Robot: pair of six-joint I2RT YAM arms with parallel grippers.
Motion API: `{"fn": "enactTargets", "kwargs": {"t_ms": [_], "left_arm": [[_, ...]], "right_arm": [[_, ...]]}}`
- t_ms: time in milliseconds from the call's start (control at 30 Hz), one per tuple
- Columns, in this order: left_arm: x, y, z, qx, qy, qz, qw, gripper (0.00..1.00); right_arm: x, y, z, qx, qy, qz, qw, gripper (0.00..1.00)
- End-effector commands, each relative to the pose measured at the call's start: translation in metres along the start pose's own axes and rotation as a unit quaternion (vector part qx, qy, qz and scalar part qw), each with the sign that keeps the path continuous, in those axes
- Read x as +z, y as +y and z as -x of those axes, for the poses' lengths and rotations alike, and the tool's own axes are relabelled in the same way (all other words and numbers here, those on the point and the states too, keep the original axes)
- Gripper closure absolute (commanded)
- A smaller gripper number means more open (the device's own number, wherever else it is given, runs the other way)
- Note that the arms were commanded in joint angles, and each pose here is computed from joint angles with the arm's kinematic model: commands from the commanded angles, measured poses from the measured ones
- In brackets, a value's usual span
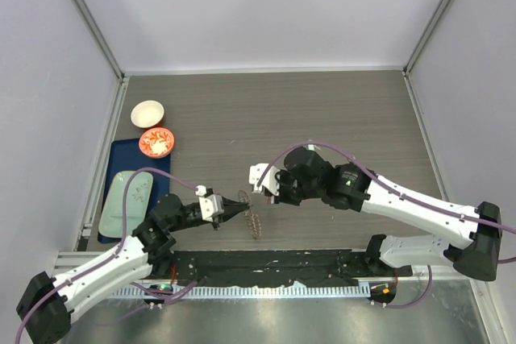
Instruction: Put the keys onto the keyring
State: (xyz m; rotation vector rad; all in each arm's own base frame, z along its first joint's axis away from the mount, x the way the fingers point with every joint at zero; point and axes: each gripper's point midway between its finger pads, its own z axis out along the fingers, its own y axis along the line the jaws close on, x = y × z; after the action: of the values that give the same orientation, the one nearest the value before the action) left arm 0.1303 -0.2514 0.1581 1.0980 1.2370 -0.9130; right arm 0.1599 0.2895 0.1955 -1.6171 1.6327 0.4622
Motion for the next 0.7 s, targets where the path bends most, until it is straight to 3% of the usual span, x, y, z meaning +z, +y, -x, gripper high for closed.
{"fn": "enactTargets", "kwargs": {"t_ms": [0,667], "left_arm": [[0.007,-0.002,0.042,0.046,-0.060,-0.026,0.997,1.00],[0.011,-0.011,0.047,0.034,-0.086,-0.053,0.994,1.00]], "right_arm": [[0.001,0.013,0.007,-0.055,0.005,0.021,0.998,0.99],[0.009,0.029,0.020,-0.089,-0.029,0.007,0.996,0.99]]}}
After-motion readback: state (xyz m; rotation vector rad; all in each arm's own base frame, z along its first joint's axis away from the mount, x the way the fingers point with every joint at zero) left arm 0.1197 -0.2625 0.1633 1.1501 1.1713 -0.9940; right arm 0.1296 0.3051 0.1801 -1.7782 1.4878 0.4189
